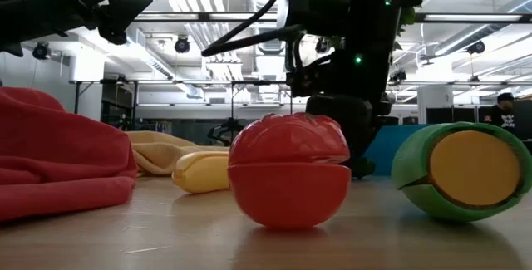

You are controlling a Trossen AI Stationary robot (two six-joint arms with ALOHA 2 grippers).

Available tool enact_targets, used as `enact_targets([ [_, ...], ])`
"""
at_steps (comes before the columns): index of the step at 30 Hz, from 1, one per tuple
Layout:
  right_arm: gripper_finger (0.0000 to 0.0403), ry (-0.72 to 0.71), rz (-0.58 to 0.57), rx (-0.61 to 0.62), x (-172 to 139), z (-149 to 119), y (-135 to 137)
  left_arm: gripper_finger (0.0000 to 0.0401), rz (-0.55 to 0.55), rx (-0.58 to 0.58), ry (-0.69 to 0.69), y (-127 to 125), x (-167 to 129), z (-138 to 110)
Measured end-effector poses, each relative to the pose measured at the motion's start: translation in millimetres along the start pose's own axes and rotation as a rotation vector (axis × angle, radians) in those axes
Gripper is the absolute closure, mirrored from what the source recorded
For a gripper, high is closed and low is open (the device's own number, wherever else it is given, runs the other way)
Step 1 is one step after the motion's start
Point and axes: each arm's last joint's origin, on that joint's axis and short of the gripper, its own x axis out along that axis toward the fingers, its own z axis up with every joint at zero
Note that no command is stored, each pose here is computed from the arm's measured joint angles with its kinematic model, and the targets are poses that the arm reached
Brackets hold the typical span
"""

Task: Pick and placing Produce into tupperware
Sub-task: Put the eggplant into the blue bin

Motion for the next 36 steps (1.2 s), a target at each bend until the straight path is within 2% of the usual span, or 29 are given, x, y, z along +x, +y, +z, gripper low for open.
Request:
enact_targets([
  [7, 0.0191, 0.010, 0.023, -0.004, 1, 2, -2, 0.0166, -0.001, 0.000, 0.001, 0, 0, 0],
  [15, 0.0274, 0.018, 0.047, -0.002, 1, 3, -1, 0.0166, -0.001, 0.000, 0.001, 0, 0, 0],
  [18, 0.0292, 0.018, 0.047, -0.003, 1, 3, -1, 0.0166, -0.001, 0.000, 0.001, 0, 0, 0],
  [26, 0.0281, 0.013, 0.051, -0.004, -8, 2, -5, 0.0166, -0.001, 0.000, 0.001, 0, 0, 0],
  [36, 0.0289, -0.170, 0.111, 0.015, -69, 10, -27, 0.0166, -0.001, 0.000, 0.001, 0, 0, 0],
])
